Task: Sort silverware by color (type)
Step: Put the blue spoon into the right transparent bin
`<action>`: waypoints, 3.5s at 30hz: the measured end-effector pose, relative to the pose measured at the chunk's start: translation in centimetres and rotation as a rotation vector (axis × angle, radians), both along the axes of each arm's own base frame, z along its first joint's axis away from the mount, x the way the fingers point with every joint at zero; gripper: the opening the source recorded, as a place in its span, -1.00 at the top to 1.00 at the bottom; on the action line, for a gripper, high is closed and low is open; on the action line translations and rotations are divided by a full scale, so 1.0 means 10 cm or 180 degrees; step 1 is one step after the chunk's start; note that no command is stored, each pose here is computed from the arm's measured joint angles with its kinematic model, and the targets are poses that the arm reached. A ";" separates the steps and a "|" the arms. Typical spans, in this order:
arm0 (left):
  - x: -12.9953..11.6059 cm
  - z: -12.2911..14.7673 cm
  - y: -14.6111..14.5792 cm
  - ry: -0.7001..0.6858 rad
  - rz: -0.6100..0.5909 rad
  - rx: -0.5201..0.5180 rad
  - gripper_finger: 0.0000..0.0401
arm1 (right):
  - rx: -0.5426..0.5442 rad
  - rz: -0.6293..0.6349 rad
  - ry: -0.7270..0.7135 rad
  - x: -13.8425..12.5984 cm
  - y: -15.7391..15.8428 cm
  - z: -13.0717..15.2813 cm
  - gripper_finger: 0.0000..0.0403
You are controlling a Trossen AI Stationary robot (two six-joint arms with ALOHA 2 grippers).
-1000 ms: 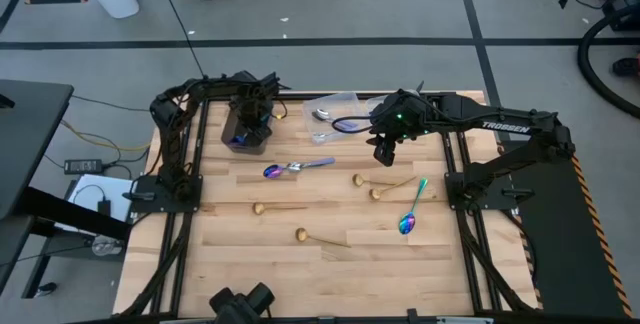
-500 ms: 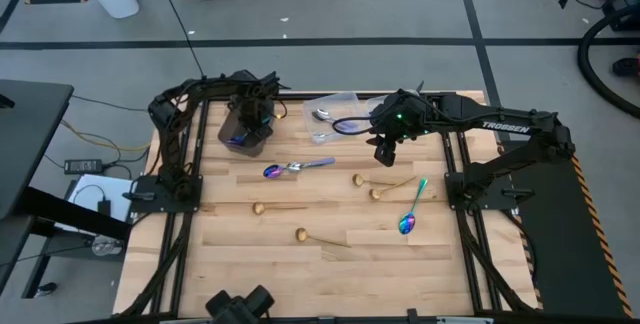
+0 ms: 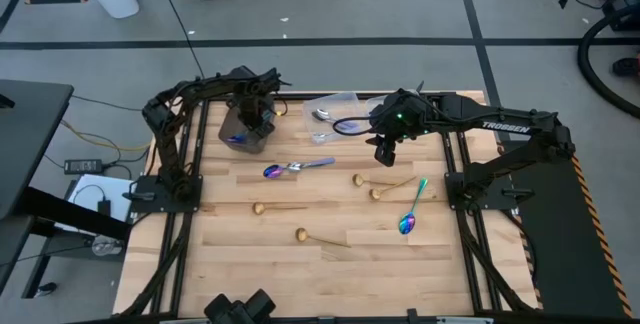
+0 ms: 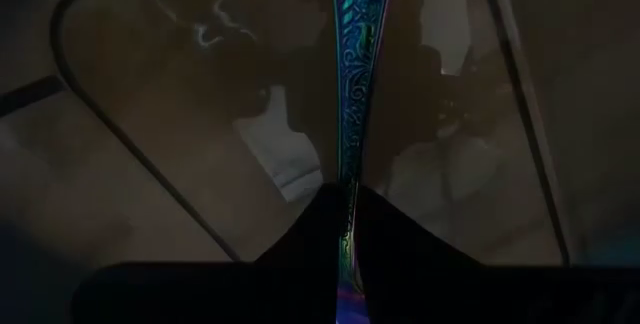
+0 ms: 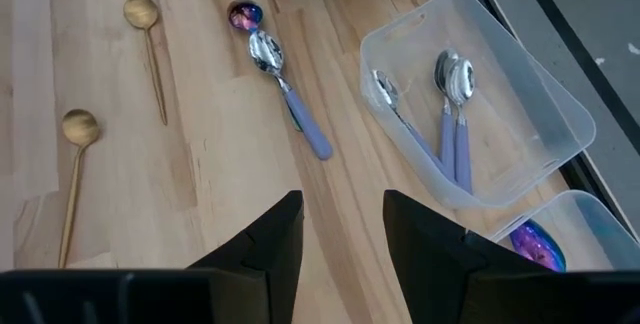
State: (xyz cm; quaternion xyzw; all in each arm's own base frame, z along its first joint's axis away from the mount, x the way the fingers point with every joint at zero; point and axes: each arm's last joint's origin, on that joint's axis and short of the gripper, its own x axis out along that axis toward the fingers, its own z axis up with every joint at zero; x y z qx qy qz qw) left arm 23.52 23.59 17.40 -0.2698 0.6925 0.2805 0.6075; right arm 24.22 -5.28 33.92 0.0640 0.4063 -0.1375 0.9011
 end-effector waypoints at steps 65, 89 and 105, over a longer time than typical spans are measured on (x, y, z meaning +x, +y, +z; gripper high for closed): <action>0.09 0.41 -0.28 -0.0815 0.1470 -0.0333 0.88 | -0.0351 0.1376 -0.1488 2.25 -0.39 -1.38 0.25; -0.17 1.02 -0.28 -0.1664 0.1193 0.0220 0.89 | -0.0651 0.1054 -0.1304 1.56 -0.63 -0.31 0.25; 0.56 1.47 -0.61 -0.3179 -0.0393 0.1496 0.88 | -0.0018 0.0120 -0.1272 0.75 -1.16 0.18 0.25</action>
